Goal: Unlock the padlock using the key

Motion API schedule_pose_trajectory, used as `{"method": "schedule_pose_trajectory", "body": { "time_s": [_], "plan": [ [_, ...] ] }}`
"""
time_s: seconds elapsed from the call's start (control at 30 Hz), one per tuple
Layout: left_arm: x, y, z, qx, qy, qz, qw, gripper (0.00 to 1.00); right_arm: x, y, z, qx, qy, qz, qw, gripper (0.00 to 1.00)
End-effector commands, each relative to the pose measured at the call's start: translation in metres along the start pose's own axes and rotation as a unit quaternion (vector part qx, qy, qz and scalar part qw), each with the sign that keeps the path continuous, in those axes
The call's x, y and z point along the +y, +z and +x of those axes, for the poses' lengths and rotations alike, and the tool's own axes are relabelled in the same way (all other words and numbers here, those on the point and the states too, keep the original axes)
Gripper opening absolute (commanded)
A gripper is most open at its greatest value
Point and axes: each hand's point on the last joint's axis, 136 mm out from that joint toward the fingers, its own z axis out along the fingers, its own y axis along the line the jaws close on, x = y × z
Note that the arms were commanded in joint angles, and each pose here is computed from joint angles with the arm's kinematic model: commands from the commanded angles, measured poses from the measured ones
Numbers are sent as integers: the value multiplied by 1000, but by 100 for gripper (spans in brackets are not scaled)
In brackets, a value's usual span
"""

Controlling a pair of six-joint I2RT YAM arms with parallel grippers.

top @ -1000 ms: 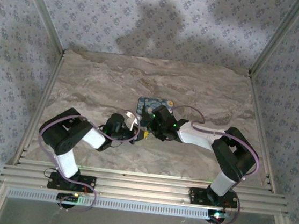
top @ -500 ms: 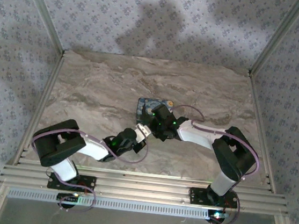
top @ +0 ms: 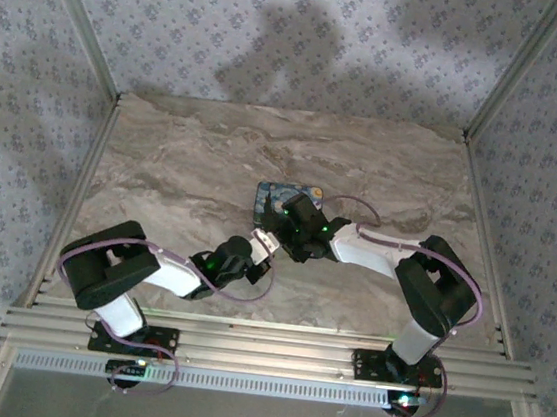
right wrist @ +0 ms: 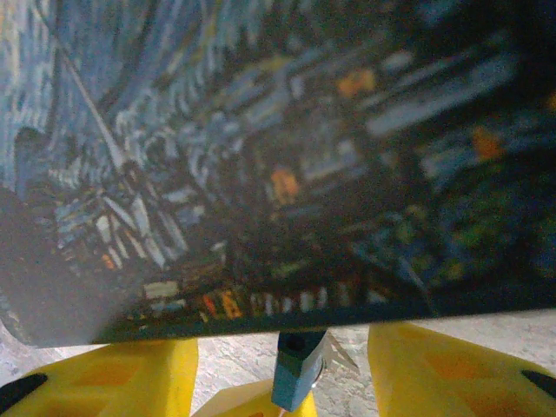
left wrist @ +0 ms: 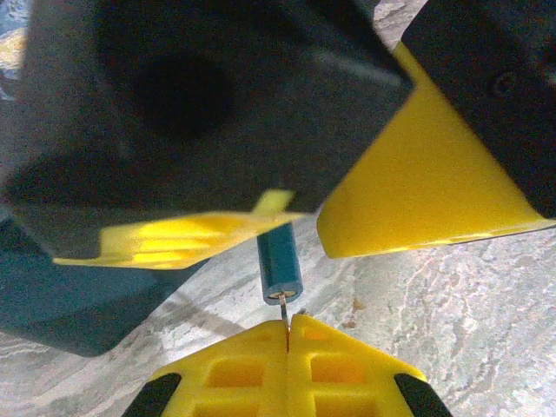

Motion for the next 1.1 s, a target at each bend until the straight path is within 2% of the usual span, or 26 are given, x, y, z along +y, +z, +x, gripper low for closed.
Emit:
{"method": "schedule_pose_trajectory", "body": {
  "time_s": [0.0,0.2,0.77,1.07],
  "plan": [
    [4,1,6,9,-11,-2,1000,0,15,-19,7,4,-17,-18,1000,55],
    [5,1,3,7,-3,-5,1000,0,12,-22,7,2,-21,-17,1000,53],
    [6,-4,-6,-1,6,-6,1000,0,2,-17,15,13,-22,-6,1000,27],
    [7,-6,-9,-6,8,-7,1000,0,0,-16,17,18,-20,0,1000,20]
  ]
}}
